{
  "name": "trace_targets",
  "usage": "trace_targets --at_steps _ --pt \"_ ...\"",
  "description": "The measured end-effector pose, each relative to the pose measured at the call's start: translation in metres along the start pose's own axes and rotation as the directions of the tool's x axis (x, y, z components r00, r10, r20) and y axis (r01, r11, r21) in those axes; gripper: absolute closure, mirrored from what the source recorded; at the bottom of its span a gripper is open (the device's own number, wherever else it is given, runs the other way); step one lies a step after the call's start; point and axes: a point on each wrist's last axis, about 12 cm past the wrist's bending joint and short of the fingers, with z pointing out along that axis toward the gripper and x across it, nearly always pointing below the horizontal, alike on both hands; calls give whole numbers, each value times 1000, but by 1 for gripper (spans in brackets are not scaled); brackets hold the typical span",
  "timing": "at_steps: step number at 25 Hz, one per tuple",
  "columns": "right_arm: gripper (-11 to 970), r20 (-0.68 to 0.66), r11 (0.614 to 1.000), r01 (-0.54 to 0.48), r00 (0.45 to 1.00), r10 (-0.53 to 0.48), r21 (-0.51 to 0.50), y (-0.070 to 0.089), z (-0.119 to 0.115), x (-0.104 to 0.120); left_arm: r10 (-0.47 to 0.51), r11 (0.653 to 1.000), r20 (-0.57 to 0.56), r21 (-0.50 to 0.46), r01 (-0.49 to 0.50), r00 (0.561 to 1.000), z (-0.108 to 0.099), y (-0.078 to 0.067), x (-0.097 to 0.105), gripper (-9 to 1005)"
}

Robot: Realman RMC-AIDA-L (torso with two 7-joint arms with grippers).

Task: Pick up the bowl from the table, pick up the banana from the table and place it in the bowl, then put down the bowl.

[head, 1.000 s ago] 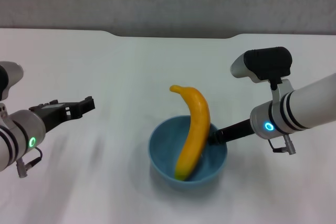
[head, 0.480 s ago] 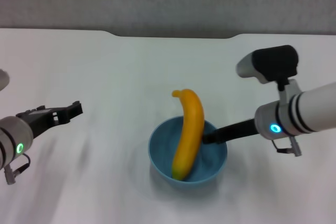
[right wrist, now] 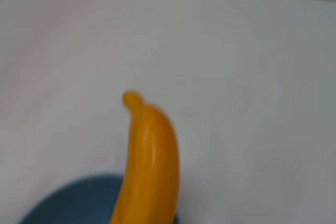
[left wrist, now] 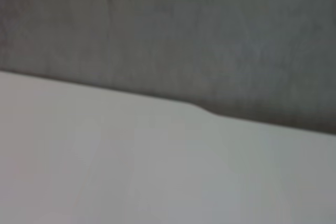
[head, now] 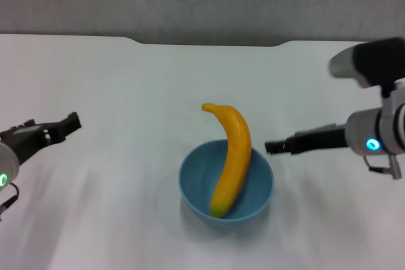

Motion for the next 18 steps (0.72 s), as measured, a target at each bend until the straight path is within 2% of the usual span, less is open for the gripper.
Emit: trace_targets --at_steps 1,2,5,8,11,12,15,18 --pt "124 56 1000 15 998 -16 15 -2 -9 0 -1 1000 13 -1 1 1000 -2 1 0 102" --pt "123 56 1000 15 998 -16 15 -2 -9 0 2 1000 36 -3 -2 999 -5 3 1 102" --pt "122 194 995 62 978 -76 78 -4 -24 2 44 999 146 -4 -44 988 -14 10 4 102" --pt "120 250 990 76 963 -103 115 -5 -27 7 53 998 195 4 -55 979 -17 13 10 102" --pt "118 315 978 102 936 -156 179 -7 -23 19 55 998 258 25 -64 965 -18 15 19 102" --pt "124 315 978 102 936 -156 179 -7 -23 19 57 997 321 39 -73 945 -19 21 31 102" --pt "141 345 963 147 913 -220 227 -3 -13 28 56 996 370 49 -80 927 -19 26 41 102" --pt "158 355 959 135 909 -220 248 -3 -7 35 59 993 414 66 -95 908 -16 33 53 102"
